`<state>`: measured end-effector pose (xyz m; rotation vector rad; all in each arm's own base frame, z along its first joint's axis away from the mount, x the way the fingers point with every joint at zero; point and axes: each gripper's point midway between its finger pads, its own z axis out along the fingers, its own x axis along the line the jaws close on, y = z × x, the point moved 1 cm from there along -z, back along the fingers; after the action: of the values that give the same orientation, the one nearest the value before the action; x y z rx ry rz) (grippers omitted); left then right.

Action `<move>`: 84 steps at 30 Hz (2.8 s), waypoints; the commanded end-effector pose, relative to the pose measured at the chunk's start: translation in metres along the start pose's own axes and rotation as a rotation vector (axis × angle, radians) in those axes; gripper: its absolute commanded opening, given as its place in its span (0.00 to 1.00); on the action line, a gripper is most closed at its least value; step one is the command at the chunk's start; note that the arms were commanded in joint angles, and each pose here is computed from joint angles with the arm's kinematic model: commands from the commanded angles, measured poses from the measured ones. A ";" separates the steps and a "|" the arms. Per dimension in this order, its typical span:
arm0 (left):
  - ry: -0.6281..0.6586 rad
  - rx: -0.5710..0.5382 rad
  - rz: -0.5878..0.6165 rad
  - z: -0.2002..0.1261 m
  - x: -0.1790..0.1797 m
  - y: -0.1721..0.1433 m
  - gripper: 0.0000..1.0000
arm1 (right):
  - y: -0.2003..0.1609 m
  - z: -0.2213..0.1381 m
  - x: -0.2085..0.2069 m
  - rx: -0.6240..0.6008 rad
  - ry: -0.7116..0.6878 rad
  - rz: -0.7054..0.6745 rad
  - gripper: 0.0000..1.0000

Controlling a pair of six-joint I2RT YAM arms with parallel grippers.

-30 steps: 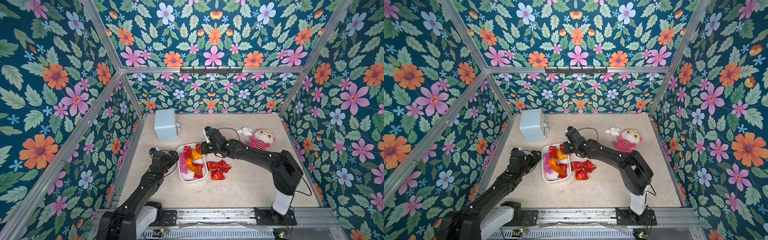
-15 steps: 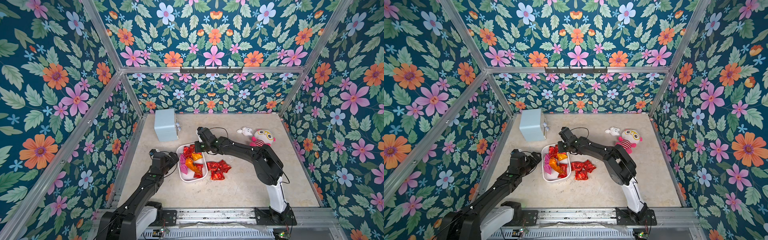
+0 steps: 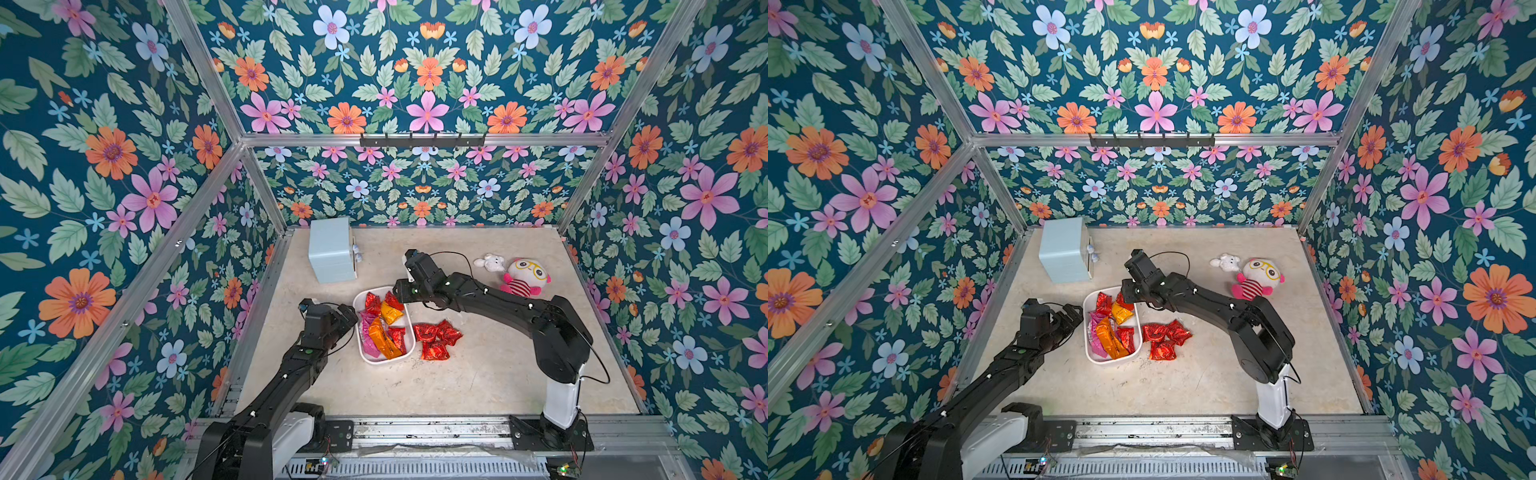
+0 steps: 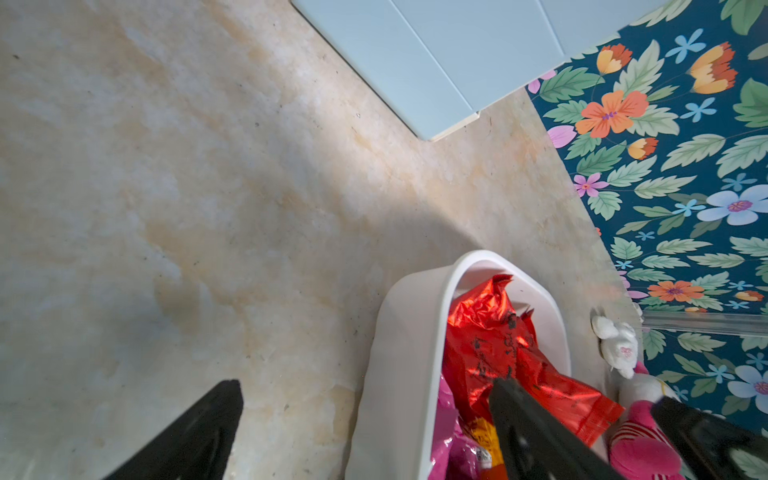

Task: Put the tea bags into the storage box
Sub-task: Place the tea bag in the storage box, then pick up the tea bag from the center of the board, then place the tea bag in the storage box.

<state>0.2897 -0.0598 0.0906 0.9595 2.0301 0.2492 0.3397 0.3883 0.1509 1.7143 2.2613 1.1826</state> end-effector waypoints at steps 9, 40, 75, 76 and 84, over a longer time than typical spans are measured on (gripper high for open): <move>-0.033 -0.008 0.016 0.004 -0.013 0.007 0.99 | -0.063 -0.037 -0.054 0.125 -0.163 0.037 0.53; -0.023 -0.011 -0.001 0.001 -0.005 0.002 0.99 | -0.183 -0.049 -0.086 0.401 -0.118 0.158 0.19; -0.016 -0.026 0.003 0.000 -0.009 0.009 0.99 | -0.039 -0.067 0.010 0.044 0.123 0.044 0.00; -0.012 -0.024 0.004 0.000 -0.008 0.009 0.99 | -0.034 -0.061 0.017 0.035 0.133 0.042 0.00; 0.009 -0.031 0.034 -0.002 -0.009 0.013 0.99 | -0.035 -0.004 0.046 0.110 0.137 -0.002 0.00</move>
<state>0.2980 -0.0599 0.1020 0.9548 2.0117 0.2678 0.2939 0.4129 0.1542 1.7463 2.4177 1.2499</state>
